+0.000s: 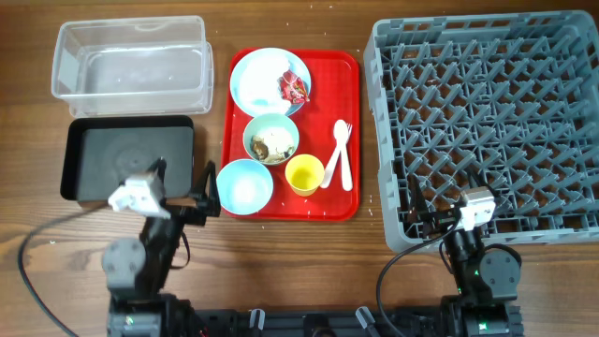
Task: Sort waste into correct bins and load items into the dishwasher rack
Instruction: 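Reach the left gripper to the white tissue on the blue plate, then grasp the tissue with the left gripper and drop it in the clear bin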
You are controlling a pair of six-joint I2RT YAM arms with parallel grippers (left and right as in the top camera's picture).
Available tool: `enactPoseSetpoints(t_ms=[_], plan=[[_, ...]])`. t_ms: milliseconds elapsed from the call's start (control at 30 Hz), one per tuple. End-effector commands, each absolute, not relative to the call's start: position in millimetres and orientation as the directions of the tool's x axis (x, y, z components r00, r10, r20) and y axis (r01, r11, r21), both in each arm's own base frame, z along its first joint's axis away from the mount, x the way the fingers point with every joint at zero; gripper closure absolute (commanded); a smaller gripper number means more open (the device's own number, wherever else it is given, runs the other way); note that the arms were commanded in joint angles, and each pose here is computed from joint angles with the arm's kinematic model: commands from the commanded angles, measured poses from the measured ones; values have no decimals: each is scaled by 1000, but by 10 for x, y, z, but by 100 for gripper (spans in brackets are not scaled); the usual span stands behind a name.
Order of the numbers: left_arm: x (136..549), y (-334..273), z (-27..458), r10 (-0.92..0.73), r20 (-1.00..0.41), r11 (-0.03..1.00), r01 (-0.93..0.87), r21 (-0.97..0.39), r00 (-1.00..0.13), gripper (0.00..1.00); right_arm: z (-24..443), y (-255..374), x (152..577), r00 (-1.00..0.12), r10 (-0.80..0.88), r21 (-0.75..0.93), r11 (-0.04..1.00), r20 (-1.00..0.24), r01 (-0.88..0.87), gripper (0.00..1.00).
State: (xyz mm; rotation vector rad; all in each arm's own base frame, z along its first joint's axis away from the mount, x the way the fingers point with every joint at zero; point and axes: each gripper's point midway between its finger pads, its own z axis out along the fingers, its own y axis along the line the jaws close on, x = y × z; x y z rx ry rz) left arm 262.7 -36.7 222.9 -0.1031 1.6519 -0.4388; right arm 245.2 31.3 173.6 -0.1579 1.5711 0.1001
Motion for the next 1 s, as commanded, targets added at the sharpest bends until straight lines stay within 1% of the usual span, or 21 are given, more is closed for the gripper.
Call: enactPoseSetpoints(t_ms=[0, 100, 167, 233, 300, 333, 400, 467, 600, 733, 800, 967], plan=[[2939, -488, 2513, -211, -949, 930, 252, -269, -234, 0, 1755, 282, 2453, 6, -23, -24, 989, -1000, -146, 0], [3297, -541, 2603, -161, -914, 933, 244, -263, -372, 0, 1755, 282, 2453, 6, -23, -24, 989, -1000, -146, 0], [3587, -697, 2662, -65, -880, 932, 286, -222, -471, 0, 1755, 282, 2453, 6, -23, -24, 989, -1000, -146, 0], [3867, -810, 2672, 7, -835, 941, 287, -180, -550, 0, 1755, 282, 2453, 6, -23, -24, 989, -1000, -146, 1], [4157, -873, 2637, 50, -771, 962, 238, -134, -635, 0, 1755, 282, 2453, 6, -23, -24, 989, -1000, -146, 0], [4313, -949, 2590, 91, -727, 965, 241, -104, -681, 0, 1755, 282, 2453, 6, -23, -24, 989, -1000, -146, 0], [4578, -1200, 2421, 191, -646, 947, 312, -77, -739, 0, 1755, 282, 2453, 6, -23, -24, 989, -1000, -146, 0], [4716, -1344, 2251, 215, -611, 940, 331, -81, -762, 0, 1755, 282, 2453, 6, -23, -24, 989, -1000, -146, 0], [4952, -1607, 1690, 253, -567, 928, 362, -87, -784, 0, 1755, 282, 2453, 6, -23, -24, 989, -1000, -146, 0], [4922, -1725, 1186, 313, -477, 914, 396, -83, -821, 0, 1755, 282, 2453, 6, -23, -24, 989, -1000, -146, 0], [4889, -1686, 917, 324, -416, 921, 384, -67, -850, 0, 1755, 282, 2453, 6, -23, -24, 989, -1000, -146, 0], [4889, -1646, 486, 337, -344, 925, 376, -52, -876, 0, 1755, 282, 2453, 6, -23, -24, 989, -1000, -146, 0]])
